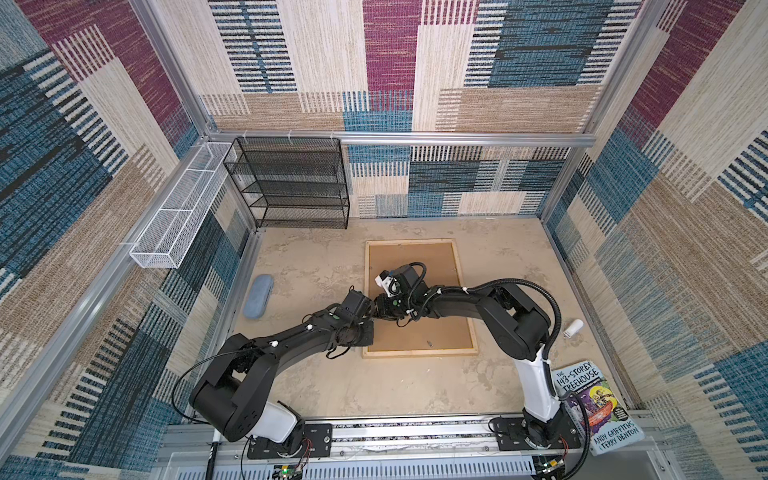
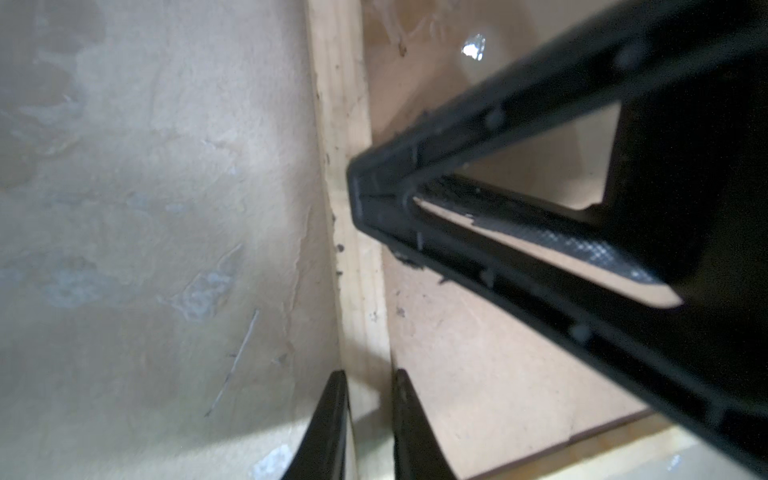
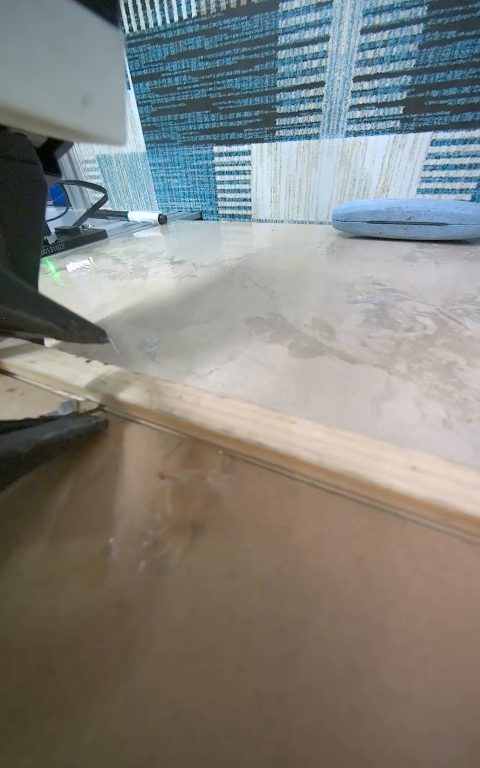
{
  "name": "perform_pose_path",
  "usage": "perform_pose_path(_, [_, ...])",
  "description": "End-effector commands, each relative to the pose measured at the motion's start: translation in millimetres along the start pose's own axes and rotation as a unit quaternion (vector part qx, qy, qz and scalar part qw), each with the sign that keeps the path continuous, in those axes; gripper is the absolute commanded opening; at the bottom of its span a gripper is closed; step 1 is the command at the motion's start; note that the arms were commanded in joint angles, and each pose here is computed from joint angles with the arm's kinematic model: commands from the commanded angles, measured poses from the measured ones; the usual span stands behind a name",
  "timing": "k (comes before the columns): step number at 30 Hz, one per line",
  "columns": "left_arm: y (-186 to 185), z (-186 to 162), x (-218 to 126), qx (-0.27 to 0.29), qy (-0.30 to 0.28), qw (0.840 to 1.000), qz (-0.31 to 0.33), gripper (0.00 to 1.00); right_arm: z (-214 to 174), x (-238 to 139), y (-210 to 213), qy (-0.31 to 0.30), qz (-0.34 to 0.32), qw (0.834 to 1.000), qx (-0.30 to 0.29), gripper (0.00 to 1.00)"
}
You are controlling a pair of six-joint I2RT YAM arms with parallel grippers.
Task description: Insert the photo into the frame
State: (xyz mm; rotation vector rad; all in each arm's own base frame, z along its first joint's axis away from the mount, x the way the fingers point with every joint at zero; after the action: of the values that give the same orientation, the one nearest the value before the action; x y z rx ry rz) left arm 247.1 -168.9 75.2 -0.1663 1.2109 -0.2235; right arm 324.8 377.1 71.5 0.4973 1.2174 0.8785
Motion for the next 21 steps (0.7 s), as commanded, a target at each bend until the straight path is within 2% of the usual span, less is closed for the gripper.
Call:
perform_pose_path(1, [-2.4,-3.0,2.6,0.03,0.01,0.999,-0.009,0.2,-12.9,4.3,-26.8,0.028,-0.063,0.998,0.005,0.33])
perform_pose_path(21, [-4.1,1.1,2.8,0.032,0.012,0.999,-0.005,0.2,-32.1,1.7,-25.5,0.072,-0.03,0.997,-0.008,0.33])
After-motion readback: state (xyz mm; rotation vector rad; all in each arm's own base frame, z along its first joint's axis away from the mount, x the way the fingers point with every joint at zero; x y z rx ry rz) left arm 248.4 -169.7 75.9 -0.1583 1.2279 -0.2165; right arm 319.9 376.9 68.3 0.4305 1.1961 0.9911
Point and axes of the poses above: each gripper's point midway between its finger pads, its own x axis out along the fingers, its own y axis along the line the jaws close on, z = x × y, the point moved 5 cm from there along -x, back along the fingers, and after that the axes turned 2 degrees about -x, right-handed, at the moved point
